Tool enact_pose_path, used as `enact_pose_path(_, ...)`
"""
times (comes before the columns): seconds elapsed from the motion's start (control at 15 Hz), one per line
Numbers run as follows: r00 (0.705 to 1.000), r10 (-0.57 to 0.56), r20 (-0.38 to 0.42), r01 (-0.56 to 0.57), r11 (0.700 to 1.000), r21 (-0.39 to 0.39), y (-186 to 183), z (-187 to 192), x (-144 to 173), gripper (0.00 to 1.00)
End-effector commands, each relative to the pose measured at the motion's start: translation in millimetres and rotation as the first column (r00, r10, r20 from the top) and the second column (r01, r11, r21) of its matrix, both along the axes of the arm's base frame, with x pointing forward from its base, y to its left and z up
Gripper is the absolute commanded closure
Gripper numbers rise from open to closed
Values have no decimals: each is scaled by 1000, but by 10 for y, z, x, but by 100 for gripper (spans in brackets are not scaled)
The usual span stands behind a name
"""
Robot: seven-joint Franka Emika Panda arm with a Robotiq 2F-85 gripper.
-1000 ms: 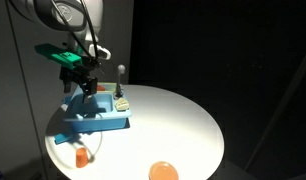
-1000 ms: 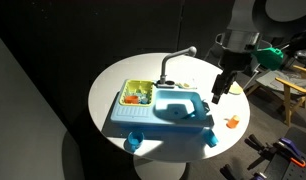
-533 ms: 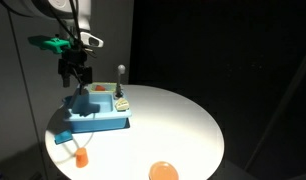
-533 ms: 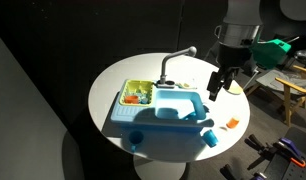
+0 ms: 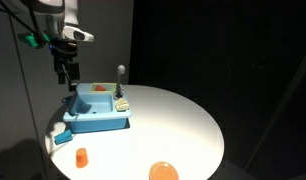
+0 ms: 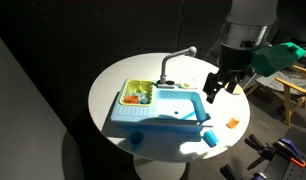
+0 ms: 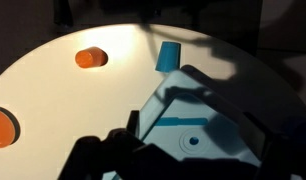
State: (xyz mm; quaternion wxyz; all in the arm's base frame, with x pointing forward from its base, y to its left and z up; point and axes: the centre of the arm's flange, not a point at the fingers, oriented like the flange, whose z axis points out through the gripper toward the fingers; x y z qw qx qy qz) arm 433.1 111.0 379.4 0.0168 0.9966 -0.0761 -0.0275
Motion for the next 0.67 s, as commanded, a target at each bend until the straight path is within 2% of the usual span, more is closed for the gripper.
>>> enact_pose_path(0.0, 997, -61, 48, 62, 998, -31, 38, 237, -264, 0)
enact_pose_path(0.27, 994, -64, 84, 65, 998, -8, -6, 450, -353, 0)
enact_pose_path(0.6, 993, -19, 114, 15, 999, 33, -175, 674, -389, 0)
